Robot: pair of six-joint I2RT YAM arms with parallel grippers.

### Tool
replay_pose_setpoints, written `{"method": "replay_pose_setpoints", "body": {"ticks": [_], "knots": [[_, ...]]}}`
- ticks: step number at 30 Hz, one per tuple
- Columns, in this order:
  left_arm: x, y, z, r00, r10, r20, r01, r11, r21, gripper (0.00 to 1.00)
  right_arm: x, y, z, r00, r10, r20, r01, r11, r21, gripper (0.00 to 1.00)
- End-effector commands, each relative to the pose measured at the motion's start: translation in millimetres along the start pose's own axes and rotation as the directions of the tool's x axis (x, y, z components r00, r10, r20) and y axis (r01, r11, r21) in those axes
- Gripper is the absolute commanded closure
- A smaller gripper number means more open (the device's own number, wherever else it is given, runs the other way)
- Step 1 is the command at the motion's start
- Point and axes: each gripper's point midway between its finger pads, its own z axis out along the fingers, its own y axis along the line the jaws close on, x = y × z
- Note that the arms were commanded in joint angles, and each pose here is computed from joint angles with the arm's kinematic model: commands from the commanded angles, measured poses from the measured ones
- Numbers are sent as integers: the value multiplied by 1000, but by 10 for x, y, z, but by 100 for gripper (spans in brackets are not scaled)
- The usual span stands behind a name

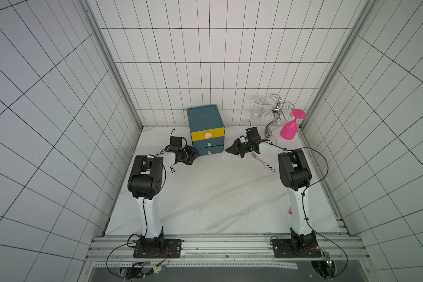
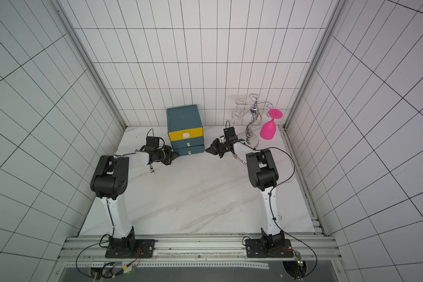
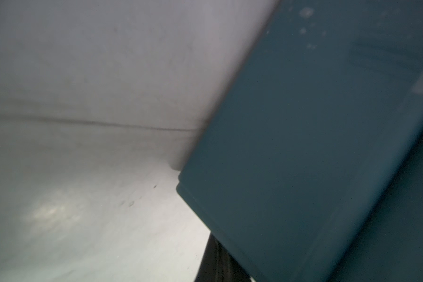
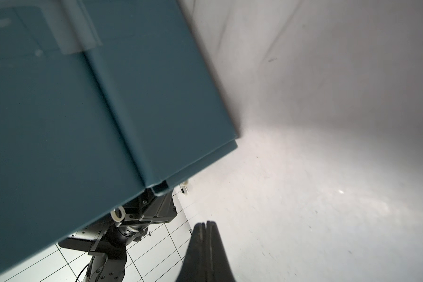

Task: Put the binder clips in the drawer according to color
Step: Close the drawer in the storage box.

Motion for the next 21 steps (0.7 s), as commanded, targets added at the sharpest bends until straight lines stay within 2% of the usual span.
{"method": "replay_pose_setpoints", "body": {"ticks": [1,7,12,14,16,18,21], "knots": [[-155,-186,-2,997,-28,65,21,995,101,100,81,86,-147,1000,-28,3,28,1000,-7,100],[-62,-235,-98,997,-31,66,22,991,136,98,243,-48,-261,999,-53,-2,53,997,48,100],[300,-60,-376,998,4,70,-10,995,95,97,490,-299,-548,992,-124,9,119,973,197,100],[448,14,-524,996,51,76,-54,997,47,92,602,-435,-738,986,-162,33,146,948,282,100],[573,32,-707,989,115,91,-116,993,5,84,713,-557,-978,975,-209,69,170,914,369,94],[670,11,-901,975,194,112,-192,981,-31,75,821,-678,-1297,958,-263,116,180,864,470,83],[773,-23,-1196,934,315,168,-304,949,-87,65,957,-794,-1768,924,-332,191,166,797,581,70]]}}
